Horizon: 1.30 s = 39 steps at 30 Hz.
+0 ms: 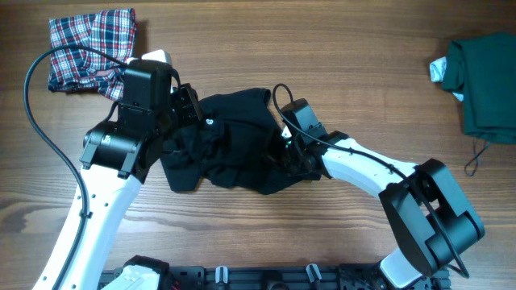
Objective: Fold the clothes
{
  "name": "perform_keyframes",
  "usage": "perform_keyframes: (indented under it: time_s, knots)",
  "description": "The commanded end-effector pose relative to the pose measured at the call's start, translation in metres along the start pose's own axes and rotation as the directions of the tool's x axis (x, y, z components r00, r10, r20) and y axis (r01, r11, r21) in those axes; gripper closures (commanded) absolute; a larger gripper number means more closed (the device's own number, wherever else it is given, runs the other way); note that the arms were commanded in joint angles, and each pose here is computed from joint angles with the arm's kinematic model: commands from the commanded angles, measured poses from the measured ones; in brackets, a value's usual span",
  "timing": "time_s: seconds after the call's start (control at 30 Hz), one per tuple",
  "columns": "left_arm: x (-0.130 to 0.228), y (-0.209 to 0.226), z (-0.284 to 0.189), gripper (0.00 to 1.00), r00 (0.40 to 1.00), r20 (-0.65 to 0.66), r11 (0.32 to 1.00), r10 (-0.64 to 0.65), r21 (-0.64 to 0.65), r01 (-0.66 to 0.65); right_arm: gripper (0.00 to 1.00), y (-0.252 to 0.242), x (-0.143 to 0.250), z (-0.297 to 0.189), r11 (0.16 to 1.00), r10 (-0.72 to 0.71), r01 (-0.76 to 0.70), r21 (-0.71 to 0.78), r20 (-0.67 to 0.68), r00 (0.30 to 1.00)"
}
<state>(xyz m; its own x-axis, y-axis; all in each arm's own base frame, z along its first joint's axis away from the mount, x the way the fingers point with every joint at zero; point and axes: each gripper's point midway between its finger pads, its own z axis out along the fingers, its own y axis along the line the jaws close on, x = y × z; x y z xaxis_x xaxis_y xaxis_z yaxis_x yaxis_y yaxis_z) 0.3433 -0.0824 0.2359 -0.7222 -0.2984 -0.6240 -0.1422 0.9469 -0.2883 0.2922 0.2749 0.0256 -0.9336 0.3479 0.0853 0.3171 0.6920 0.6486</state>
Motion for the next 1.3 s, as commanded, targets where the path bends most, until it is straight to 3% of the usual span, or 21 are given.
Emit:
perform_keyframes:
  time_s: [0.0,0.2,0.5,0.97,1.13,1.27]
  knots:
    - [-0.007,0.001,-0.002,0.51,1.000,0.018,1.000,-0.001,-0.007,0.001,0.96,0.008,-0.004,-0.002,0.996,-0.080,0.081,-0.024,0.026,0.996]
    - [-0.006,0.001,-0.002,0.50,1.000,0.015,1.000,-0.001,-0.009,0.001,0.96,0.085,-0.048,-0.077,0.925,-0.297,0.343,-0.161,0.253,0.921]
    - [-0.006,0.002,-0.002,0.48,1.000,0.012,1.000,-0.001,-0.010,0.001,0.96,0.173,-0.090,-0.268,0.794,-0.400,0.593,-0.134,0.620,0.675]
    - [0.004,0.006,-0.002,0.45,1.000,-0.030,1.000,0.002,-0.027,-0.003,0.96,0.234,-0.090,-0.410,0.711,-0.407,0.703,-0.003,0.814,0.415]
    - [0.028,-0.023,-0.006,0.31,0.985,-0.145,0.985,0.091,0.160,-0.068,0.96,0.242,-0.089,-0.430,0.708,-0.389,0.705,0.023,0.846,0.363]
    - [0.041,-0.020,-0.008,0.30,0.976,-0.198,0.986,0.091,0.157,-0.060,0.96,0.258,-0.079,-0.460,0.686,-0.367,0.726,0.040,0.881,0.299]
